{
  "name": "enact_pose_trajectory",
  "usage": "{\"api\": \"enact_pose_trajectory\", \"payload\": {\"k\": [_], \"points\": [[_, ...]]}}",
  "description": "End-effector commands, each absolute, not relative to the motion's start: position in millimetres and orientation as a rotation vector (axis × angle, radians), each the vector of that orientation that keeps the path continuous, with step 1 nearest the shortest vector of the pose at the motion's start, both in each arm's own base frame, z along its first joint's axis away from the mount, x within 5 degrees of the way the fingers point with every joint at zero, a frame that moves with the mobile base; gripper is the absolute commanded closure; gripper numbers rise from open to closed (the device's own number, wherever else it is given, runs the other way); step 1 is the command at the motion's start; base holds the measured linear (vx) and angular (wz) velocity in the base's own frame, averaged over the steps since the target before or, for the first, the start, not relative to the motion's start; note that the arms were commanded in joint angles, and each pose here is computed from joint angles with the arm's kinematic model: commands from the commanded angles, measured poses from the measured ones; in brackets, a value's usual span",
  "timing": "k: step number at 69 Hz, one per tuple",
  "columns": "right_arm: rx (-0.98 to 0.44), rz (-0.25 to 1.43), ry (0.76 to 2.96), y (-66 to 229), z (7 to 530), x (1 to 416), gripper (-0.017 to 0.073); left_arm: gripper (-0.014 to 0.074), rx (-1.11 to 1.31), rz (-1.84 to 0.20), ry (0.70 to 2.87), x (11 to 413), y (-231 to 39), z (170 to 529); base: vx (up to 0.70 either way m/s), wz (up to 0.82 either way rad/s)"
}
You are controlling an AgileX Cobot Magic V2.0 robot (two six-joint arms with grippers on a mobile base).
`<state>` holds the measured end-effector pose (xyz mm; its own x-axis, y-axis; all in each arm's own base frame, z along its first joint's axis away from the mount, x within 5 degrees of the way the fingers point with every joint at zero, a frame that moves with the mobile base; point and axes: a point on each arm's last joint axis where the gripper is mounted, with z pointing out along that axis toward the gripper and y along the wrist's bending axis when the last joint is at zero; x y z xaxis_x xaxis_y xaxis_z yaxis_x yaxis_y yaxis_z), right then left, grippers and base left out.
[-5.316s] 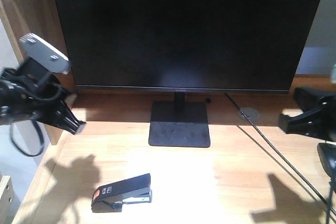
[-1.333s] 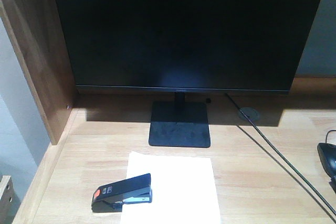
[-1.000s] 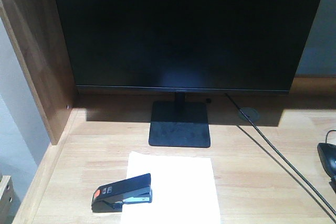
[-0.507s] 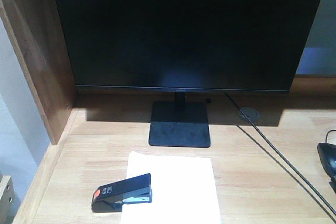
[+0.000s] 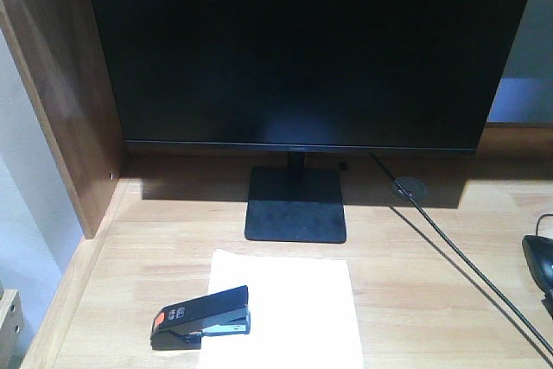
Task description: Grab stapler and paper to desk for stapling
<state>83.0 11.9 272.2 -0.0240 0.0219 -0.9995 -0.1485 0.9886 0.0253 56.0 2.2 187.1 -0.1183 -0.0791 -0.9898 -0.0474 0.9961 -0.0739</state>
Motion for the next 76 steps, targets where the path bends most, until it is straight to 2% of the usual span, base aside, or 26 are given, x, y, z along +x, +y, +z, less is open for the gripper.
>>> {"api": "enact_pose_trajectory", "payload": {"k": [1, 12, 39, 50, 76], "points": [[-0.145, 0.134, 1.567, 14.5, 280.5, 82.5, 0.0565, 0.06, -0.106, -0.04, 1.625, 56.8, 2.2, 185.7, 0.0, 0.0], [-0.143, 0.173, 1.582, 16.6, 279.3, 82.1, 0.0565, 0.06, -0.106, -0.04, 1.625, 56.8, 2.2, 185.7, 0.0, 0.0], [-0.189, 0.122, 1.584, 16.3, 278.5, 82.2, 0.0565, 0.06, -0.106, -0.04, 1.625, 56.8, 2.2, 185.7, 0.0, 0.0], [-0.122, 0.048, 1.636, 8.7, 269.7, 83.2, 0.0564, 0.06, -0.106, -0.04, 1.625, 56.8, 2.2, 185.7, 0.0, 0.0], [0.05, -0.03, 1.582, -3.5, 217.2, 69.5, 0.0564, 0.06, -0.106, -0.04, 1.625, 56.8, 2.2, 185.7, 0.0, 0.0]]}}
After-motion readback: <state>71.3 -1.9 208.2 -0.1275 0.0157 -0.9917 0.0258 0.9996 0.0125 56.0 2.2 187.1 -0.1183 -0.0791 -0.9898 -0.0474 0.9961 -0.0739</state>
